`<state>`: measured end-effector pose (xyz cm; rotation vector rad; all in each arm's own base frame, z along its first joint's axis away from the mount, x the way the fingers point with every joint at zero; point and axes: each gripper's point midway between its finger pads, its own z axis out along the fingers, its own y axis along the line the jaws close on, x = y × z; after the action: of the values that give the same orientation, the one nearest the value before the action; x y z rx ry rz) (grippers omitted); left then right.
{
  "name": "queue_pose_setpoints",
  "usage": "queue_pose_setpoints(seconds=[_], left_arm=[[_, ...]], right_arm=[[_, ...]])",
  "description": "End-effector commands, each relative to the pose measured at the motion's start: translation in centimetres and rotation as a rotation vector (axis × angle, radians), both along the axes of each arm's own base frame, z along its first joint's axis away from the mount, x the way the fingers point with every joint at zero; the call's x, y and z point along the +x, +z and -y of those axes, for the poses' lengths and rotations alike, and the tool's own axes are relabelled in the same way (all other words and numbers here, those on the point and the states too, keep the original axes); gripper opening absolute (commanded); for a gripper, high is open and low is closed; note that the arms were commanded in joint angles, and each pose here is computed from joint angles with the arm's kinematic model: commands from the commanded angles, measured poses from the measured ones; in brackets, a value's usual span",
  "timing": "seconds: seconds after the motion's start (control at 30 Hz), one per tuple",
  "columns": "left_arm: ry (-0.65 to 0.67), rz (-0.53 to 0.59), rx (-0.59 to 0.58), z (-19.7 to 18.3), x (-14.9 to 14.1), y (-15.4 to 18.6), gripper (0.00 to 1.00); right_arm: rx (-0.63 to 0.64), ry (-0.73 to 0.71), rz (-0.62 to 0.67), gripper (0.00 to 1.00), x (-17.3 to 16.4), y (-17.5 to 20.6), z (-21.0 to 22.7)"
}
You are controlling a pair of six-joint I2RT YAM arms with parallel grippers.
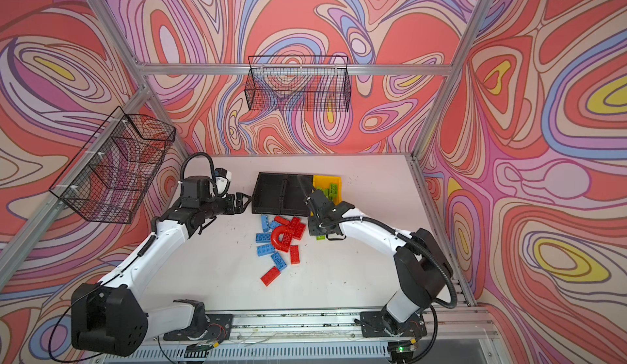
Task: Sort the legos into containers by color
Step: Place the lego in the container.
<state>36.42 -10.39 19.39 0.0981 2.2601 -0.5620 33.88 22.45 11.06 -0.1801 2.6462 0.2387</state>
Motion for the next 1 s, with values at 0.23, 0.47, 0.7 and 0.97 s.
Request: queue_pose_setpoints(seconds=[0.23,0.47,0.7,0.97], left_arm=[[-0.013,0.013,-0.014,0.2,0.2,1.0,0.82],[0.005,0.011,0.013,-0.3,0.2,0.5,0.82],[0.002,-0.002,0.016,-0.2,0.5,0.2,0.82],[-0.029,-0.024,0.004,0.2,-0.3,-0.4,0.8]], right_arm=[[-0.037,-0.083,0.067,0.32,12.3,0.2,3.3],[-0.067,-0.066,0.08,0.36,15.2,-0.2,3.6],[-0.027,-0.031,0.071,0.5,14.7,-0.5,2.8],[-0.01,-0.036,0.126,0.55,13.9,2.5,3.3]])
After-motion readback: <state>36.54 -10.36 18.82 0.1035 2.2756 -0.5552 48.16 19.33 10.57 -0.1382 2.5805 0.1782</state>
